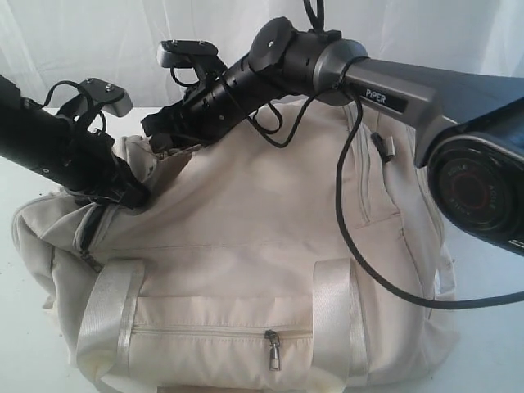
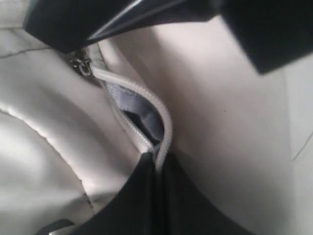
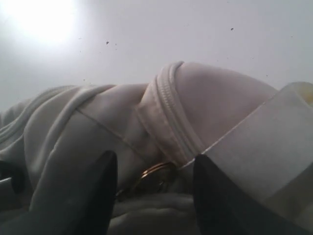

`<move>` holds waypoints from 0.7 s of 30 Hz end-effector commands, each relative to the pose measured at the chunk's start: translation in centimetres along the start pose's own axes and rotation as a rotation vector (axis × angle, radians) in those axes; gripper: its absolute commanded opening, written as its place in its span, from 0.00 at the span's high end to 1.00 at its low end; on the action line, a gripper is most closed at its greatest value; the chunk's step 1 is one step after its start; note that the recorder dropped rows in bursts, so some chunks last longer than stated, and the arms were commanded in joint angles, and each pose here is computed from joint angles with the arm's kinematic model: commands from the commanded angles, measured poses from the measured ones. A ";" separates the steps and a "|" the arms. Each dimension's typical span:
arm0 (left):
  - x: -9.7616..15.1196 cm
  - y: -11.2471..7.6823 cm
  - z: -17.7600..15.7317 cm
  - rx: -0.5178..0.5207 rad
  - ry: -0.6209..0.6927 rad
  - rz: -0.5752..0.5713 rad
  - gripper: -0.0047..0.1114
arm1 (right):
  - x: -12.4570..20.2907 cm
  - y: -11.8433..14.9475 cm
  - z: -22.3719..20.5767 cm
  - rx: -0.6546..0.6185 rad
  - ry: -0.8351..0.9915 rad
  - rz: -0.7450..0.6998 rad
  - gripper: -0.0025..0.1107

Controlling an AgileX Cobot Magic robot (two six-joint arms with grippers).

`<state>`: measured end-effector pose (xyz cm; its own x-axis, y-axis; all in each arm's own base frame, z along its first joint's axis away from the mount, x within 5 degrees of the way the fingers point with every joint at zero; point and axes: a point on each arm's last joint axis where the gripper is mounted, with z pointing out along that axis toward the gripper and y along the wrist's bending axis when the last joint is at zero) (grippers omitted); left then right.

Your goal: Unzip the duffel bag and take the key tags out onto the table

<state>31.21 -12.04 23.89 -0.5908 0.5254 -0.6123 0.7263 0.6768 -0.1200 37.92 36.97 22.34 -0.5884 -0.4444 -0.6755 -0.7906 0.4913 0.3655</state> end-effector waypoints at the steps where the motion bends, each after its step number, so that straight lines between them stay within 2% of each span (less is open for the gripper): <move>1: 0.6 -0.9 0.3 0.073 0.040 -0.017 0.96 | 0.1 0.6 0.8 0.000 -0.009 0.008 0.57; 4: 0.6 -0.9 0.3 0.073 0.040 -0.017 0.96 | 0.5 0.5 1.4 0.015 0.008 0.040 0.59; 6: 0.6 -0.9 0.3 0.073 0.040 -0.017 0.96 | 0.7 0.2 1.4 0.049 0.021 0.067 0.71; 7: 0.6 -0.9 0.3 0.075 0.041 -0.013 0.96 | 0.6 -0.1 1.3 0.083 0.015 0.086 0.83; 9: 0.6 -0.9 0.2 0.079 0.044 -0.011 0.96 | 0.3 -0.2 1.2 0.103 -0.013 0.083 0.98; 15: 0.7 -1.1 0.2 0.095 0.054 -0.010 0.96 | -1.6 -0.6 -0.8 0.148 -0.138 0.111 0.98; 21: 0.7 -1.1 0.2 0.097 0.055 -0.010 0.96 | -2.0 -3.2 -2.9 0.187 -0.155 0.160 0.98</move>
<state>31.15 -12.11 23.85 -0.5942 0.5239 -0.6103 0.7281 0.6728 -0.1313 40.12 35.51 23.44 -0.6703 -0.2625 -0.6941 -0.6491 0.6608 0.3768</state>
